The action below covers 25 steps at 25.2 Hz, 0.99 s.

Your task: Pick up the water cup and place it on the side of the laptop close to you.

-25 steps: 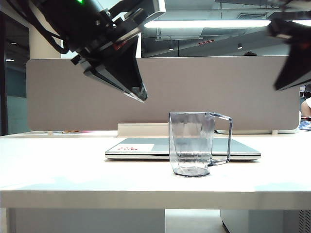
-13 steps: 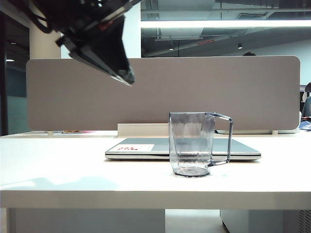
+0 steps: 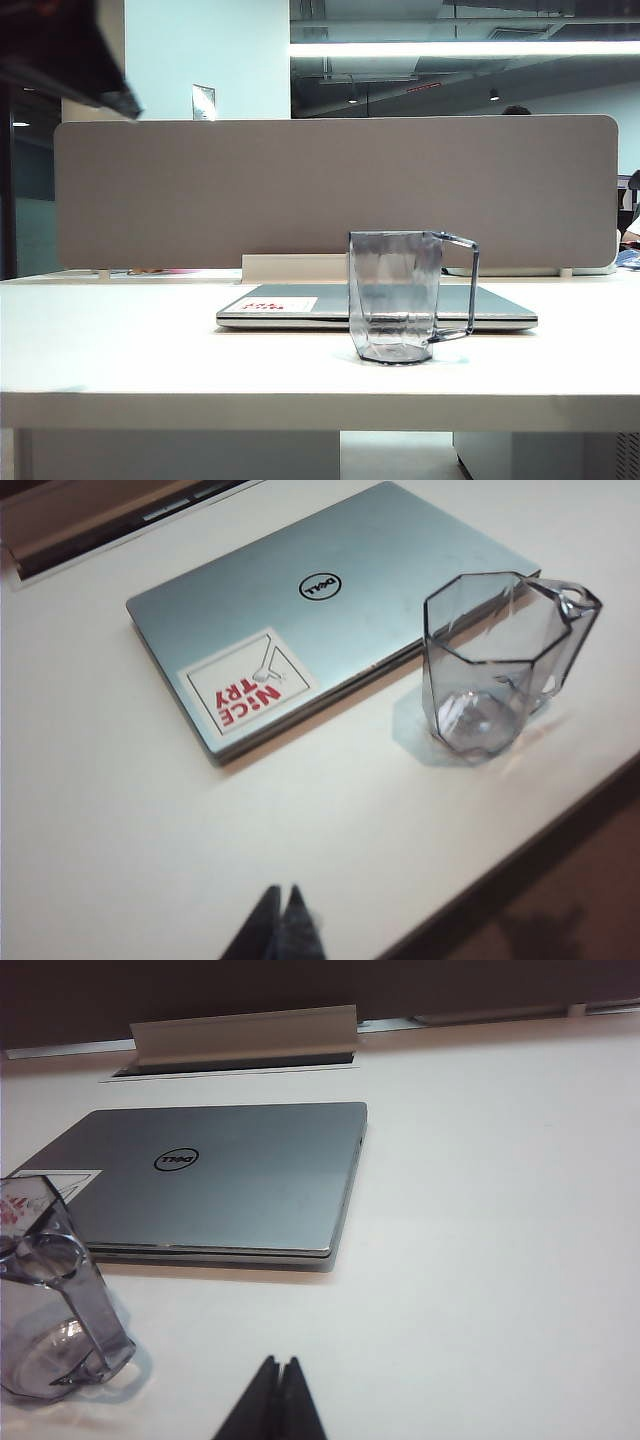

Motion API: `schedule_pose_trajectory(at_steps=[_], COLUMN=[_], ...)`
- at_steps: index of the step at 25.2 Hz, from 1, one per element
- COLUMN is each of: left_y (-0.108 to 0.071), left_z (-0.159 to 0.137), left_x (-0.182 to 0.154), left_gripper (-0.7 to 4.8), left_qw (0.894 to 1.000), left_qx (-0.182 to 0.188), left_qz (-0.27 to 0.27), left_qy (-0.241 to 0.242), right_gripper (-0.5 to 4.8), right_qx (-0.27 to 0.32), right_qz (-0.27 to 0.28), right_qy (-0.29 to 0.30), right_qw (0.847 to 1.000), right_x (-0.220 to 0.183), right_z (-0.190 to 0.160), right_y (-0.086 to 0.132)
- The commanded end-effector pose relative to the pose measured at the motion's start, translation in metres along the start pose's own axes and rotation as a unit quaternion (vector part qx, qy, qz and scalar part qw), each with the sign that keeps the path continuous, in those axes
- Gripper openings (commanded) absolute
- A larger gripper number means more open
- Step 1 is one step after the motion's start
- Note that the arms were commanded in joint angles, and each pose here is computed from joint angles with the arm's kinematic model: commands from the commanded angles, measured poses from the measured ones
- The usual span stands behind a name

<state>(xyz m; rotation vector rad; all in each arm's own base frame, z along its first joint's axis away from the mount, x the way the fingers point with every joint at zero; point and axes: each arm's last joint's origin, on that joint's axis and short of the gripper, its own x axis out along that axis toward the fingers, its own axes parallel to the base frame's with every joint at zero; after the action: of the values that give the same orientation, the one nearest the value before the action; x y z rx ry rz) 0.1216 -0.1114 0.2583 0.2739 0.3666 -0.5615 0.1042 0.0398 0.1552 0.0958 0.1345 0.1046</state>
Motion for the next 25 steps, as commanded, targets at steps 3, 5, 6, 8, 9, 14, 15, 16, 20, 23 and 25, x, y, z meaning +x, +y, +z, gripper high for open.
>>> schedule_pose_trajectory(at_steps=[3, 5, 6, 8, 9, 14, 15, 16, 20, 23, 25], left_y=[0.003, 0.004, 0.006, 0.008, 0.009, 0.008, 0.007, 0.007, 0.009, 0.022, 0.032], left_z=[-0.034, -0.047, -0.05, -0.055, -0.06, -0.081, -0.085, -0.087, -0.095, -0.107, -0.11], left_x=[-0.019, -0.025, -0.028, -0.031, -0.032, -0.026, -0.023, -0.022, -0.016, -0.009, -0.009], left_gripper=[-0.06, -0.06, -0.06, -0.06, -0.06, -0.06, -0.06, -0.06, -0.06, -0.06, -0.06], left_qw=[0.998, 0.996, 0.994, 0.99, 0.988, 0.979, 0.978, 0.978, 0.977, 0.973, 0.968], left_qx=[-0.051, -0.071, -0.083, -0.09, -0.093, -0.123, -0.129, -0.128, -0.128, -0.151, -0.162], left_qz=[0.022, 0.028, 0.047, 0.084, 0.102, 0.133, 0.132, 0.132, 0.135, 0.12, 0.125], left_qy=[-0.033, -0.048, -0.06, -0.069, -0.076, -0.096, -0.102, -0.098, -0.1, -0.124, -0.144], right_gripper=[-0.01, -0.01, -0.01, -0.01, -0.01, -0.01, -0.01, -0.01, -0.01, -0.01, -0.01], right_qx=[-0.002, -0.006, -0.007, -0.007, -0.007, -0.007, -0.007, -0.007, -0.007, -0.008, -0.008], right_qz=[-0.001, -0.004, -0.003, -0.002, -0.004, -0.004, -0.004, -0.004, -0.004, -0.003, -0.004], right_qy=[0.006, 0.019, 0.021, 0.021, 0.021, 0.021, 0.021, 0.021, 0.021, 0.022, 0.022], right_qw=[1.0, 1.0, 1.0, 1.0, 1.0, 1.0, 1.0, 1.0, 1.0, 1.0, 1.0], right_x=[0.0, 0.0, 0.0, 0.0, 0.0, 0.0, 0.0, 0.0, 0.0, 0.0, 0.0], right_z=[-0.003, -0.005, -0.006, -0.006, -0.006, -0.006, -0.006, -0.006, -0.006, -0.006, -0.006], right_y=[0.0, -0.001, -0.001, -0.001, -0.001, -0.001, -0.001, -0.001, -0.001, -0.001, -0.001])
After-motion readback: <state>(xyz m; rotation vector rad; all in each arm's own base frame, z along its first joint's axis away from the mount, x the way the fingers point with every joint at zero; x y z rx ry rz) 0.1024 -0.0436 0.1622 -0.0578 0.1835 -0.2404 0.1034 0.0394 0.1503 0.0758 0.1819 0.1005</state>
